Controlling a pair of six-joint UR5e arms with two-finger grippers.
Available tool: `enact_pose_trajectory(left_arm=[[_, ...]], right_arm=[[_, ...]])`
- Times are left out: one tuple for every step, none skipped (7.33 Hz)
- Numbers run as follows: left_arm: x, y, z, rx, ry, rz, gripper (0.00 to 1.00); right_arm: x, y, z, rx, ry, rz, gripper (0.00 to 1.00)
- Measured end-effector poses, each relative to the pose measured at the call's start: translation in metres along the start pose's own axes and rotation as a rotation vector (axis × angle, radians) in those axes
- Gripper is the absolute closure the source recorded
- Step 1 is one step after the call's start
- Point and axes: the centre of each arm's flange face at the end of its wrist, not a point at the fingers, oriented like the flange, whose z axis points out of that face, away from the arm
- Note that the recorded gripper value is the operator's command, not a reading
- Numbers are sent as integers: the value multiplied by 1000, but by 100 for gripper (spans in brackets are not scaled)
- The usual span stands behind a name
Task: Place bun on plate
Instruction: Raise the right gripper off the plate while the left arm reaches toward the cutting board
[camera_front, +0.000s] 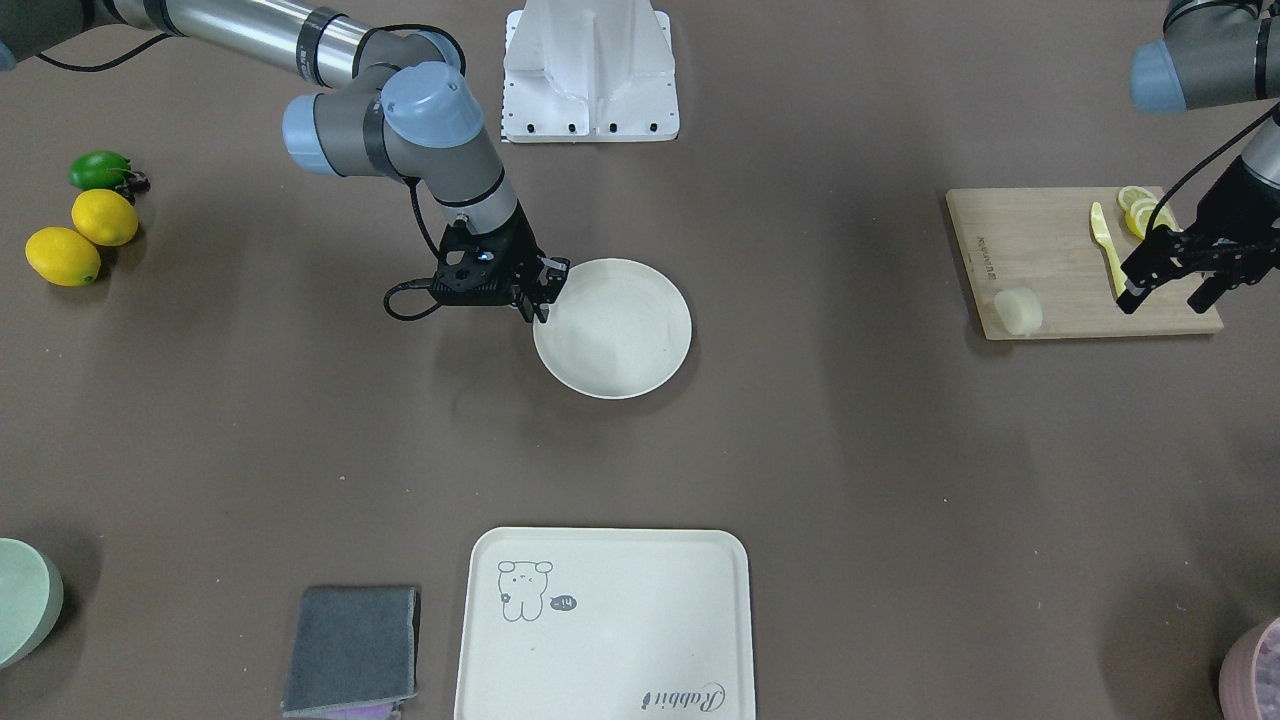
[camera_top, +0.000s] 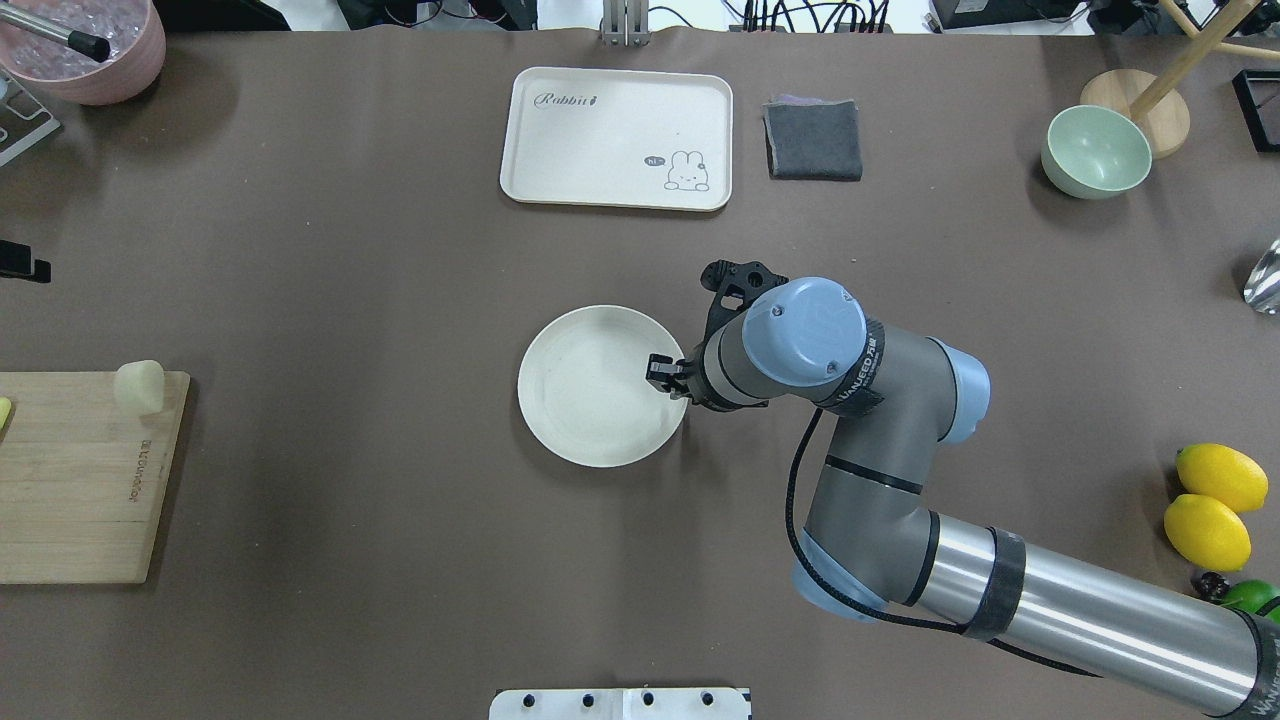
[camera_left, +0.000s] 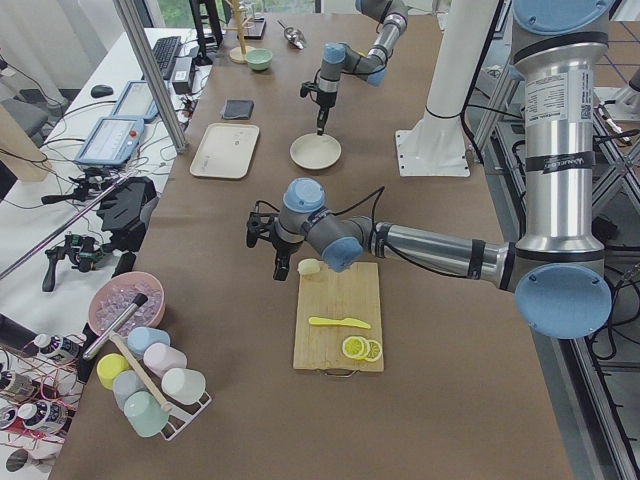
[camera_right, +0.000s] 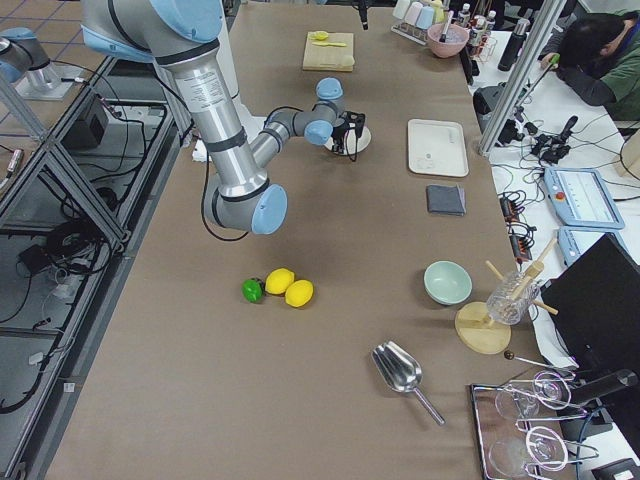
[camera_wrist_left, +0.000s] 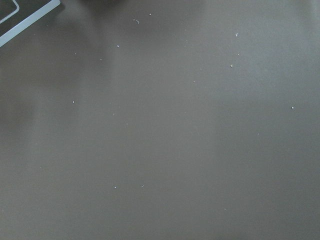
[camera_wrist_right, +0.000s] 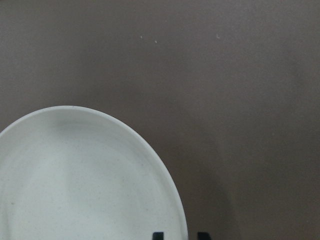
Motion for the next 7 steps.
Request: enact_pose_trajectory(left_arm=[[4, 2, 3, -6, 1, -2, 3], [13, 6, 9, -7, -1, -16, 3], [29, 12, 17, -1, -4, -34, 3], [48, 21, 26, 5, -4, -43, 3], [65, 30, 33, 10, -3, -45, 3], [77, 37, 39, 14, -8, -41, 3], [85, 45, 46, 18, -20, -32, 2]], right_arm=[[0, 0, -2, 8, -1, 2, 0], [-1, -3, -10, 16, -12, 7, 0], [3, -14, -23, 20, -22, 17, 0], [16, -34, -39, 7, -24, 35, 0], [32, -58, -56, -11, -24, 53, 0], [47, -78, -68, -24, -22, 55, 0], [63, -93, -75, -30, -14, 37, 0]])
